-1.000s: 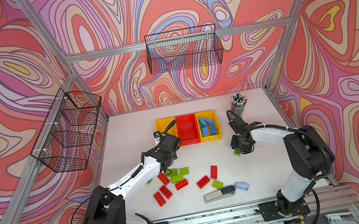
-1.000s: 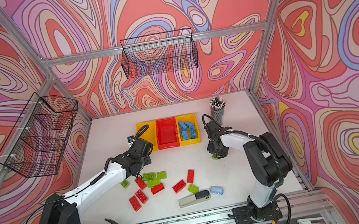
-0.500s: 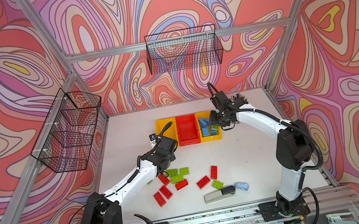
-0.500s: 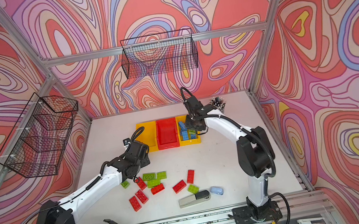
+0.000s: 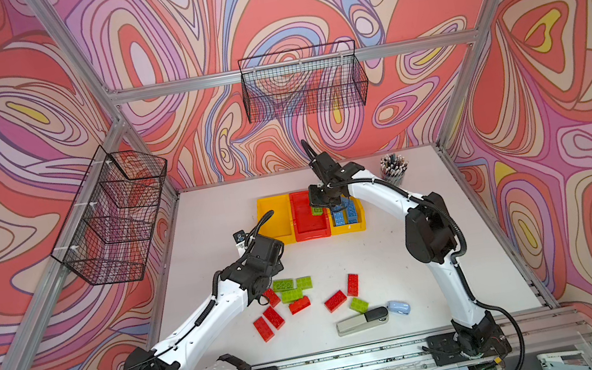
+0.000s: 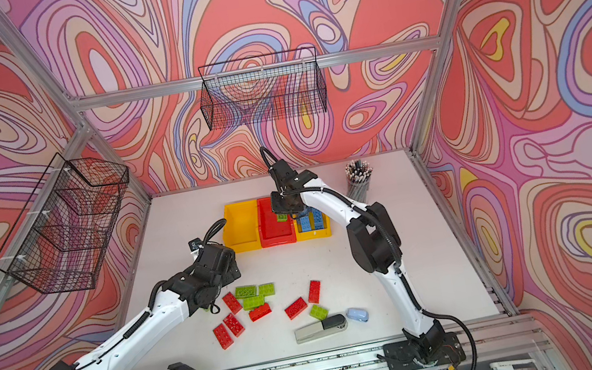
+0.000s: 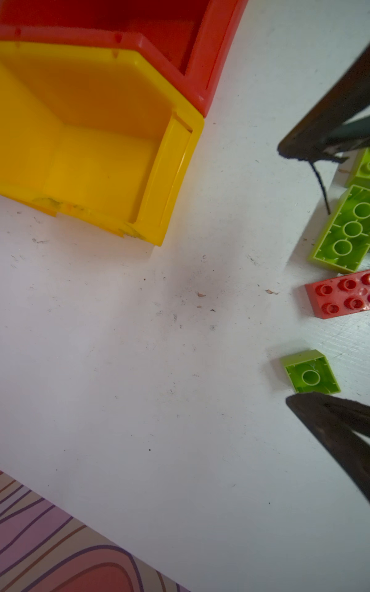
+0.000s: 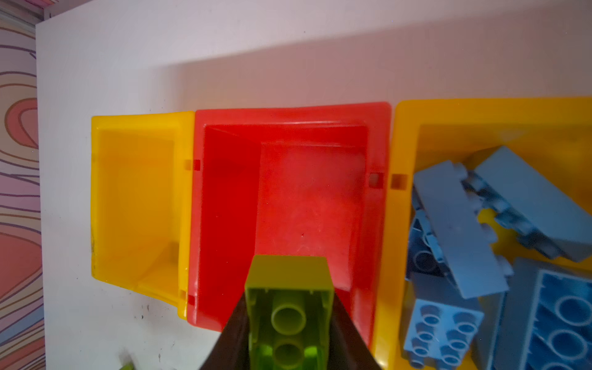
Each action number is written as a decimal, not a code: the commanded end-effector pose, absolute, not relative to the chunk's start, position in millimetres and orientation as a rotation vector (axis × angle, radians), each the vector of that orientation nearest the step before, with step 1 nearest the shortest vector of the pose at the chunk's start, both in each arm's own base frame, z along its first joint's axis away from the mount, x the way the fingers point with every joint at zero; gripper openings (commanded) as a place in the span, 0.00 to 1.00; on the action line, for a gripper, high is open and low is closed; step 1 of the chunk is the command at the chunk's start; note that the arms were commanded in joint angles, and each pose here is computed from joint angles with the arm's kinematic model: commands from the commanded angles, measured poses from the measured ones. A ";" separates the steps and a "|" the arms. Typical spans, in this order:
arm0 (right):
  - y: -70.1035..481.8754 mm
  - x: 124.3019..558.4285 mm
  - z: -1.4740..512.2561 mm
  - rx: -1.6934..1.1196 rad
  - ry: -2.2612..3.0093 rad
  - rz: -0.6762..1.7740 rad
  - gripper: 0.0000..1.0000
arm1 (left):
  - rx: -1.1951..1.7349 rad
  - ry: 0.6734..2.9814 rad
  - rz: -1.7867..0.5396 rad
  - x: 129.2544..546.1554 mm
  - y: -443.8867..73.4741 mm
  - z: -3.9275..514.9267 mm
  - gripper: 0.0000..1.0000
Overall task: Sort the legos into containers by color
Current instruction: 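Carry the lime-green brick to the red bin and release it with the right gripper, then move the right gripper to the lime-green bricks in the pile and grasp one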
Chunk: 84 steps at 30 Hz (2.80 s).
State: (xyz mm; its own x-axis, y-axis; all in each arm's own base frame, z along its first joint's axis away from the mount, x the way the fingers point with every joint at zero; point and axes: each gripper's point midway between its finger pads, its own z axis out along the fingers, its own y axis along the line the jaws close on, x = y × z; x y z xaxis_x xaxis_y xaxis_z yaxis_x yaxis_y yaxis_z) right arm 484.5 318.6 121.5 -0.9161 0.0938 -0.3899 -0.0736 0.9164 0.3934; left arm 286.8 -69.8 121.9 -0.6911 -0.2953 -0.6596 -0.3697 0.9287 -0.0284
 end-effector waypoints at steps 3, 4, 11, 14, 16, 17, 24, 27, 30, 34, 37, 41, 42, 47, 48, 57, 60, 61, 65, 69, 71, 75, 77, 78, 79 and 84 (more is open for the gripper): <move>335.6 486.8 112.8 -0.033 2.680 0.617 0.38 | -0.520 2.413 0.207 273.9 -52.7 114.4 0.99; 338.3 487.7 113.2 -0.038 2.677 0.627 0.42 | -0.528 2.420 0.204 273.0 -52.2 112.9 0.99; 350.7 486.5 138.4 -0.077 2.628 0.696 0.76 | -0.595 2.446 0.195 260.5 -43.9 104.6 0.99; 354.4 475.0 148.3 -0.109 2.634 0.680 0.78 | -0.618 2.450 0.183 254.2 -42.0 102.9 0.99; 355.3 464.1 152.7 -0.134 2.646 0.645 0.78 | -0.634 2.458 0.174 249.1 -41.0 100.7 1.00; 355.9 457.7 152.7 -0.146 2.657 0.626 0.78 | -0.641 2.462 0.166 246.3 -40.9 99.2 0.99; 357.3 386.5 137.1 -0.261 2.773 0.518 0.75 | -0.749 2.494 0.137 216.5 -32.2 82.6 0.98; 356.9 352.0 126.1 -0.329 2.833 0.499 0.77 | -0.806 2.491 0.104 206.3 -30.4 78.2 0.98; 356.6 322.9 116.0 -0.397 2.874 0.458 0.79 | -0.860 2.476 0.088 198.4 -26.8 75.5 0.97; 360.3 298.7 106.0 -0.438 2.907 0.435 0.82 | -0.913 2.461 0.083 189.6 -21.8 78.4 0.97; 364.9 288.9 101.8 -0.441 2.905 0.436 0.83 | -0.904 2.457 0.067 187.2 -21.3 88.7 0.97; 370.2 281.2 92.1 -0.409 2.915 0.462 0.84 | -0.856 2.450 0.069 188.1 -19.8 99.9 0.97; 371.1 278.7 89.2 -0.407 2.915 0.454 0.84 | -0.853 2.454 0.075 187.0 -18.9 101.2 0.97; 382.2 265.6 79.8 -0.379 2.913 0.444 0.84 | -0.848 2.479 0.039 180.4 -21.8 99.9 0.97; 386.4 263.0 78.7 -0.371 2.910 0.443 0.84 | -0.845 2.478 0.025 178.8 -22.0 99.3 0.97; 406.5 253.4 59.3 -0.193 2.911 0.394 0.82 | -0.707 2.436 -0.049 173.9 -20.6 114.7 0.98; 398.5 258.4 55.8 -0.154 2.904 0.304 0.81 | -0.677 2.446 -0.125 177.0 -31.5 113.1 0.98; 397.3 259.3 54.4 -0.143 2.903 0.292 0.81 | -0.668 2.452 -0.133 177.6 -33.5 112.6 0.98; 390.4 261.2 41.9 -0.119 2.917 0.207 0.80 | -0.614 2.468 -0.150 182.7 -40.3 114.9 0.99; 390.7 262.1 34.3 -0.092 2.918 0.203 0.80 | -0.593 2.443 -0.166 186.4 -41.4 121.0 0.99; 392.2 263.7 35.0 -0.082 2.910 0.211 0.79 | -0.584 2.432 -0.169 187.1 -41.1 122.8 0.99; 395.2 265.9 32.5 -0.074 2.909 0.213 0.78 | -0.571 2.433 -0.173 188.2 -42.4 122.9 0.99; 397.6 265.5 29.2 -0.078 2.918 0.217 0.77 | -0.563 2.437 -0.169 189.1 -43.1 123.3 0.99; 397.8 264.9 27.7 -0.076 2.923 0.217 0.77 | -0.561 2.438 -0.164 189.4 -42.8 123.4 0.99; 397.8 264.4 25.5 -0.072 2.927 0.216 0.77 | -0.557 2.437 -0.160 190.1 -42.8 123.9 0.99; 396.9 261.3 16.0 -0.062 2.946 0.210 0.73 | -0.554 2.435 -0.152 191.9 -42.5 124.6 0.99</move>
State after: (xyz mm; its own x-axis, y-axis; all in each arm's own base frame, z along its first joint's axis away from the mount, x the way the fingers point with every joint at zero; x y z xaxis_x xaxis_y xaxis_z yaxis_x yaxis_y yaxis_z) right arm 261.7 396.6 25.2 -0.9782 -0.0529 -0.2009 -0.0829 0.9861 0.1438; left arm 188.3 -43.9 119.0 -0.7238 -0.4284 -0.5409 -0.3547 0.9034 -0.2409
